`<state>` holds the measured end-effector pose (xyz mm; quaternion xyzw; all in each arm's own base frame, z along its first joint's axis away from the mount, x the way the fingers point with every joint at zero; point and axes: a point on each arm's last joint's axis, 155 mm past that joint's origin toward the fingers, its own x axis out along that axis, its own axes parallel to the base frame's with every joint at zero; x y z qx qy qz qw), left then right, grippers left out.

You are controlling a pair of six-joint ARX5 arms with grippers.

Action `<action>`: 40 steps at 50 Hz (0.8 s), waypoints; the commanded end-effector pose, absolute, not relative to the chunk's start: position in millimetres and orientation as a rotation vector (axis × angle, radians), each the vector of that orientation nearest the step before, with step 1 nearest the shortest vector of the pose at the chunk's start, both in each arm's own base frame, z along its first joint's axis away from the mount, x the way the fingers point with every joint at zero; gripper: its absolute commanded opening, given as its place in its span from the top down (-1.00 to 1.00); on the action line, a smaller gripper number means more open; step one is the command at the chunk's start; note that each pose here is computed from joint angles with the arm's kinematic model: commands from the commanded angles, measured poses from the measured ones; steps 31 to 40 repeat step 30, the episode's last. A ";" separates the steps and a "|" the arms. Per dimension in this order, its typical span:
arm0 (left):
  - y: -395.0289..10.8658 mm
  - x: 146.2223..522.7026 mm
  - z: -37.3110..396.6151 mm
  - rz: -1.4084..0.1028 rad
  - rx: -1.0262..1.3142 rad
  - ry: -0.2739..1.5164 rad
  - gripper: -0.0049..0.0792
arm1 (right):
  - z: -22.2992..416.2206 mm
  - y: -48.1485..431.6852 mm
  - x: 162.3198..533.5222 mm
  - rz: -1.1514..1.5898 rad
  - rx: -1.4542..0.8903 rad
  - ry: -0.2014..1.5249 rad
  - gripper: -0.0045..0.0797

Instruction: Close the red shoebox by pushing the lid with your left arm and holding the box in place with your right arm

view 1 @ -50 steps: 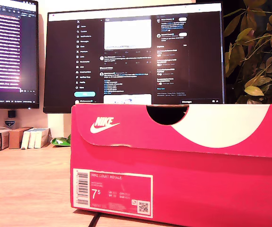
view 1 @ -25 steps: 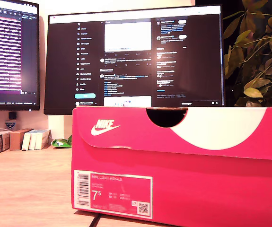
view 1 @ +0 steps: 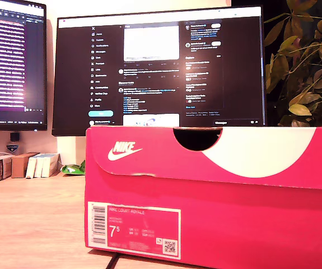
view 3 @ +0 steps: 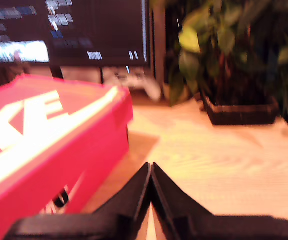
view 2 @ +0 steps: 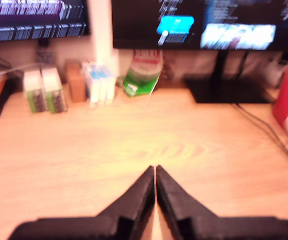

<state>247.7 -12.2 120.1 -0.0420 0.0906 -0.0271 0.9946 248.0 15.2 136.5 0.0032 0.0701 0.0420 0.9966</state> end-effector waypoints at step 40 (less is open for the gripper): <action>-13.2 247.1 102.8 -0.057 -0.082 0.221 0.93 | 126.4 15.5 248.8 0.085 0.008 0.154 0.92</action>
